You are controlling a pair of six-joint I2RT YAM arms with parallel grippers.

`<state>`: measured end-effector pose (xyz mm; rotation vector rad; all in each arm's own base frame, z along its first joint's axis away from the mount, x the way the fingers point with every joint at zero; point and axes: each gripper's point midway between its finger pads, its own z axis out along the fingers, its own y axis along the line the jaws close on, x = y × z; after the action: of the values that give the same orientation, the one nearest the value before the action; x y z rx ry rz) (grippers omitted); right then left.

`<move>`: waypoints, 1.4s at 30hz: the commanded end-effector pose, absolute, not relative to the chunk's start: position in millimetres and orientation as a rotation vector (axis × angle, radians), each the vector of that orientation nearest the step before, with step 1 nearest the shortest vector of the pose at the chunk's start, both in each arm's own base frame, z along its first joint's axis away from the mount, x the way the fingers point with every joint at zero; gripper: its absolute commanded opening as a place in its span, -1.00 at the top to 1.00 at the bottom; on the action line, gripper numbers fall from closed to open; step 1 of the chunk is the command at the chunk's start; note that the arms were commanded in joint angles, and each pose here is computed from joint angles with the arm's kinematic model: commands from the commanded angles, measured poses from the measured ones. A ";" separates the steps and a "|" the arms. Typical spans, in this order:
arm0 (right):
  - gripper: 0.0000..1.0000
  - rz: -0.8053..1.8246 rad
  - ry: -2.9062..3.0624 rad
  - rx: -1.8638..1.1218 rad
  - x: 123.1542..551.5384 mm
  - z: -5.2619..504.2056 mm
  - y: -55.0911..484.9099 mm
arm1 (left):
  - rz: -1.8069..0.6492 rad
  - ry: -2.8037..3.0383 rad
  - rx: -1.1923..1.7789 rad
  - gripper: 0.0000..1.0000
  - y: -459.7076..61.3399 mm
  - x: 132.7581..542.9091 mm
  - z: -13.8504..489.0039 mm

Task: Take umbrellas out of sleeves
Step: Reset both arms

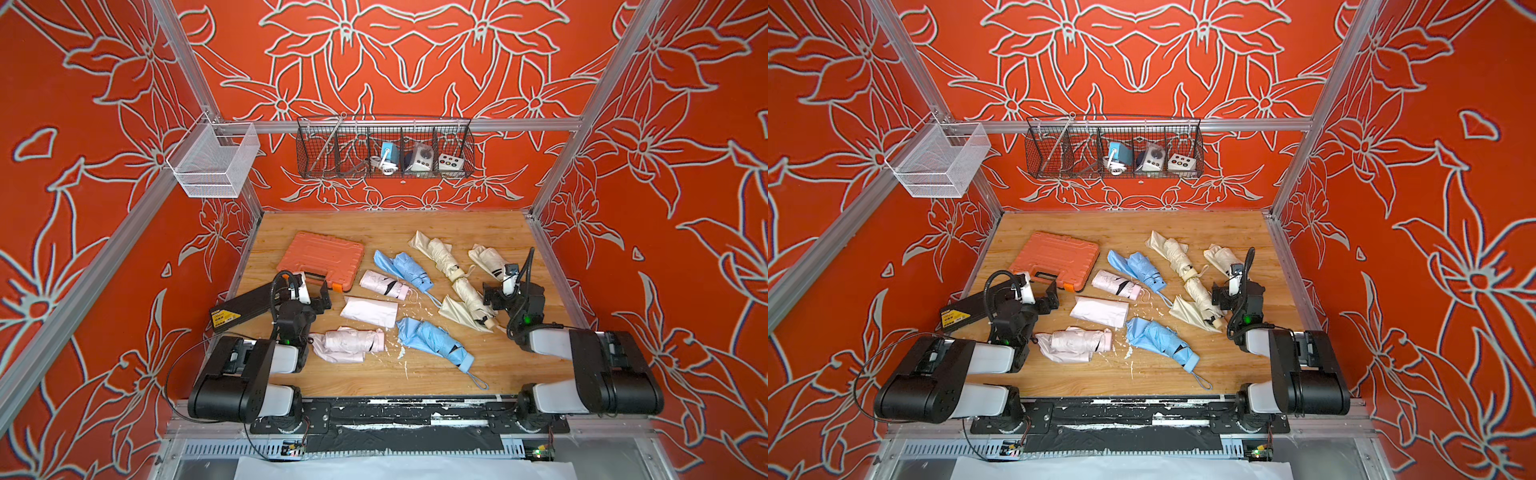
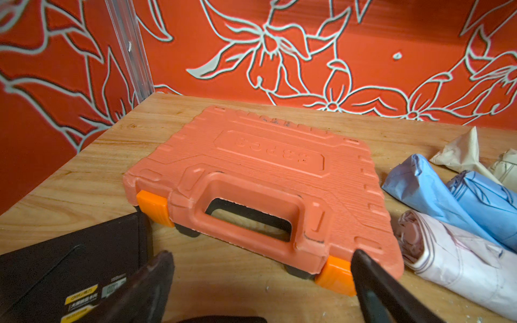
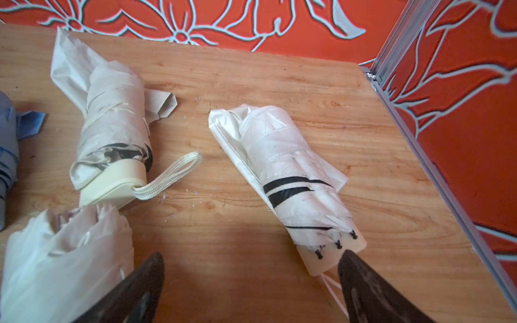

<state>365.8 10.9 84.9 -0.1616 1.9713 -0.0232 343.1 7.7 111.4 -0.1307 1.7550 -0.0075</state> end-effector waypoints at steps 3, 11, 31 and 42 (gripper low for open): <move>-0.98 -0.033 1.948 -0.163 373.5 93.0 9.2 | -0.005 1.739 -0.086 -0.95 1.7 347.0 116.2; -0.97 -0.036 1.948 -0.164 372.7 93.2 9.0 | -0.006 1.736 -0.085 -0.95 1.6 347.3 117.1; -0.97 -0.039 1.940 -0.162 372.3 94.0 8.5 | -0.004 1.734 -0.084 -0.95 1.5 347.3 117.1; -0.97 -0.038 1.936 -0.159 372.5 94.0 8.5 | -0.021 1.737 -0.019 -0.95 -10.4 347.3 115.8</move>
<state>367.7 10.9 87.1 -0.1613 1.9648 -0.0236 343.8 -6.9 106.1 -0.0509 1.7737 -0.0219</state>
